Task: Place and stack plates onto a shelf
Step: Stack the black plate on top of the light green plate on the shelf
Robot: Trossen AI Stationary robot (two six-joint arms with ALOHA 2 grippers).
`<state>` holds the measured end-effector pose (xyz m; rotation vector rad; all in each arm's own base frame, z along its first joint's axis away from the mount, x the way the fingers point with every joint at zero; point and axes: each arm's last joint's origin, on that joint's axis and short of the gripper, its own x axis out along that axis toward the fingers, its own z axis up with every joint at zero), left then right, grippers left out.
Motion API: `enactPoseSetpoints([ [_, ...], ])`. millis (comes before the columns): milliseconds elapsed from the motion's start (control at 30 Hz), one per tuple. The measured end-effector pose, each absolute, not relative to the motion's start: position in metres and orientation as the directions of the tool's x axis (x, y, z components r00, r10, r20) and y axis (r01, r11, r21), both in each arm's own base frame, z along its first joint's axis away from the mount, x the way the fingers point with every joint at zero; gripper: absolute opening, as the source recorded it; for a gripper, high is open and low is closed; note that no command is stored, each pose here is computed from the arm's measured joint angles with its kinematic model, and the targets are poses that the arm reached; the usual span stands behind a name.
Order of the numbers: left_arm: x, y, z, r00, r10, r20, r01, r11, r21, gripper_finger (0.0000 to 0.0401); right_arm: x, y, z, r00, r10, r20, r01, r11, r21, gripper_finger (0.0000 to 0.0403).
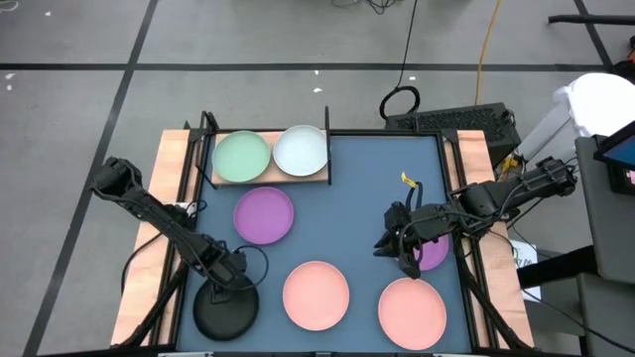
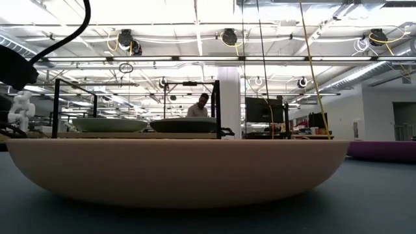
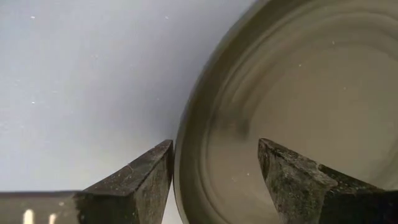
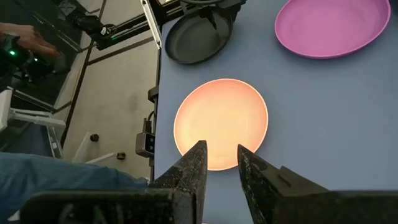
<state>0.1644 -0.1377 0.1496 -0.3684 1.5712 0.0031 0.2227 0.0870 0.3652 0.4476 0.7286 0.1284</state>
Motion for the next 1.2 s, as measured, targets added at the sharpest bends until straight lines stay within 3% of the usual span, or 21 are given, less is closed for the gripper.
enactPoseSetpoints([
  [167,0.164,-0.136,0.157,0.043,-0.239,-0.97,-0.229,0.943,-0.243,0.0239,0.223,0.087,0.365,0.743,0.266,-0.614,0.042,0.897,0.439,0.0075],
  [433,0.156,-0.129,0.191,0.22,-0.181,-0.959,-0.114,0.971,-0.209,0.0239,0.223,0.087,0.365,0.745,0.259,-0.614,0.052,0.896,0.442,0.0075],
  [567,0.149,-0.122,0.19,0.205,-0.132,-0.97,-0.062,0.987,-0.148,0.0239,0.223,0.086,0.365,0.754,0.236,-0.613,0.066,0.901,0.428,0.0075],
  [700,0.146,-0.121,0.174,0.172,-0.206,-0.963,-0.03,0.976,-0.214,0.0257,0.223,0.086,0.365,0.754,0.234,-0.613,0.068,0.902,0.427,0.0075],
  [967,0.137,-0.115,0.151,0.129,-0.221,-0.967,-0.114,0.965,-0.236,0.0284,0.223,0.086,0.365,0.754,0.236,-0.613,0.068,0.9,0.43,0.0075],
  [1067,0.135,-0.115,0.144,0.122,-0.279,-0.952,-0.117,0.949,-0.293,0.0278,0.223,0.086,0.365,0.754,0.236,-0.613,0.066,0.901,0.429,0.0075],
  [1200,0.135,-0.115,0.143,0.129,-0.284,-0.95,-0.124,0.946,-0.299,0.0241,0.223,0.086,0.365,0.753,0.237,-0.613,0.063,0.903,0.425,0.0075],
])
